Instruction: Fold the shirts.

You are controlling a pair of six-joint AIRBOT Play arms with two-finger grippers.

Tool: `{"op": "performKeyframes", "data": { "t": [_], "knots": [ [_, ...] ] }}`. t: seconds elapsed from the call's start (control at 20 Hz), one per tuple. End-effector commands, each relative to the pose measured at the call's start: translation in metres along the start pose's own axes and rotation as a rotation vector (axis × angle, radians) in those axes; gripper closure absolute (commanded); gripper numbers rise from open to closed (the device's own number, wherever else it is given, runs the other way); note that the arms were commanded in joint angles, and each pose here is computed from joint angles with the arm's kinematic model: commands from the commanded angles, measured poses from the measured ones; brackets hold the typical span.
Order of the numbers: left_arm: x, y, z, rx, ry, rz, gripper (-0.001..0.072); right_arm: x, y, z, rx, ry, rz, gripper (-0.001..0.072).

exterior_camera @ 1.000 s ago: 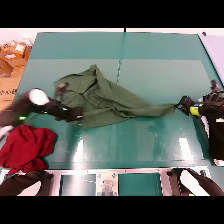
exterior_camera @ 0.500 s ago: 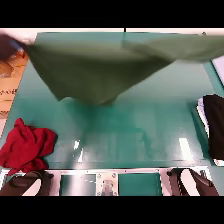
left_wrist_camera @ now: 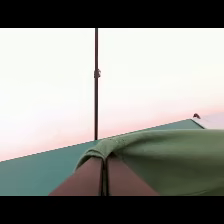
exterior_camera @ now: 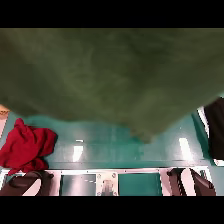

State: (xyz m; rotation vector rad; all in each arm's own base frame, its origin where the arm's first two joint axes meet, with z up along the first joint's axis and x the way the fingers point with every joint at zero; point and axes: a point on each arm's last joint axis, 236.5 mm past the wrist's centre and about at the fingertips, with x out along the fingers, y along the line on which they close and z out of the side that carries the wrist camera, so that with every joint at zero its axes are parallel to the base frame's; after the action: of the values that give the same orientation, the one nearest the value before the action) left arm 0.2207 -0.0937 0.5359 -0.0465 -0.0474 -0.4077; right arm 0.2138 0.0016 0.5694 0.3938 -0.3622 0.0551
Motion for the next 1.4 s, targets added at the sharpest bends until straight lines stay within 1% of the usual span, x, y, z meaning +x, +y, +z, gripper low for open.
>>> {"op": "performKeyframes", "data": {
  "t": [0.0, 0.15, 0.3, 0.4, 0.55, 0.75, 0.85, 0.95, 1.0, 1.05, 1.1, 1.15, 1.2, 1.25, 1.35],
  "knots": [
    [0.015, 0.012, -0.014, 0.010, 0.037, 0.024, 0.0687, -0.001, 0.001, 0.008, -0.033, -0.031, -0.004, 0.0698],
    [0.070, 0.034, -0.076, -0.047, 0.224, 0.026, 0.0687, 0.031, -0.048, -0.030, 0.035, 0.070, -0.040, 0.0698],
    [0.143, 0.065, -0.177, -0.139, 0.476, 0.030, 0.0687, 0.077, -0.109, -0.108, 0.157, 0.246, -0.060, 0.0698],
    [0.184, 0.084, -0.244, -0.192, 0.616, 0.040, 0.0687, 0.113, -0.135, -0.184, 0.199, 0.386, -0.046, 0.0698],
    [0.233, 0.106, -0.333, -0.266, 0.766, 0.048, 0.0687, 0.155, -0.145, -0.315, 0.245, 0.612, -0.008, 0.0698],
    [0.264, 0.122, -0.445, -0.347, 0.952, 0.059, 0.0687, 0.168, -0.163, -0.475, 0.288, 0.871, -0.022, 0.0698],
    [0.271, 0.122, -0.486, -0.395, 1.012, 0.051, 0.0687, 0.158, -0.178, -0.533, 0.324, 0.977, -0.054, 0.0698],
    [0.278, 0.121, -0.511, -0.436, 1.035, 0.046, 0.0686, 0.147, -0.193, -0.566, 0.350, 1.043, -0.084, 0.0698],
    [0.279, 0.121, -0.519, -0.450, 1.044, 0.045, 0.0686, 0.144, -0.200, -0.573, 0.359, 1.061, -0.095, 0.0688],
    [0.279, 0.121, -0.523, -0.460, 1.053, 0.049, 0.0683, 0.139, -0.206, -0.573, 0.361, 1.078, -0.100, 0.0563],
    [0.275, 0.123, -0.523, -0.462, 1.065, 0.051, 0.0509, 0.134, -0.213, -0.569, 0.362, 1.099, -0.100, 0.0334],
    [0.270, 0.124, -0.521, -0.462, 1.081, 0.048, 0.0202, 0.125, -0.223, -0.562, 0.364, 1.133, -0.098, 0.0247],
    [0.262, 0.126, -0.517, -0.463, 1.111, 0.041, 0.0156, 0.114, -0.234, -0.554, 0.377, 1.169, -0.107, 0.0282],
    [0.253, 0.128, -0.513, -0.462, 1.148, 0.035, 0.0178, 0.101, -0.246, -0.544, 0.427, 1.204, -0.126, 0.0381],
    [0.232, 0.138, -0.505, -0.464, 1.216, 0.037, 0.0178, 0.076, -0.271, -0.530, 0.500, 1.255, -0.159, 0.0396]
  ]
}}
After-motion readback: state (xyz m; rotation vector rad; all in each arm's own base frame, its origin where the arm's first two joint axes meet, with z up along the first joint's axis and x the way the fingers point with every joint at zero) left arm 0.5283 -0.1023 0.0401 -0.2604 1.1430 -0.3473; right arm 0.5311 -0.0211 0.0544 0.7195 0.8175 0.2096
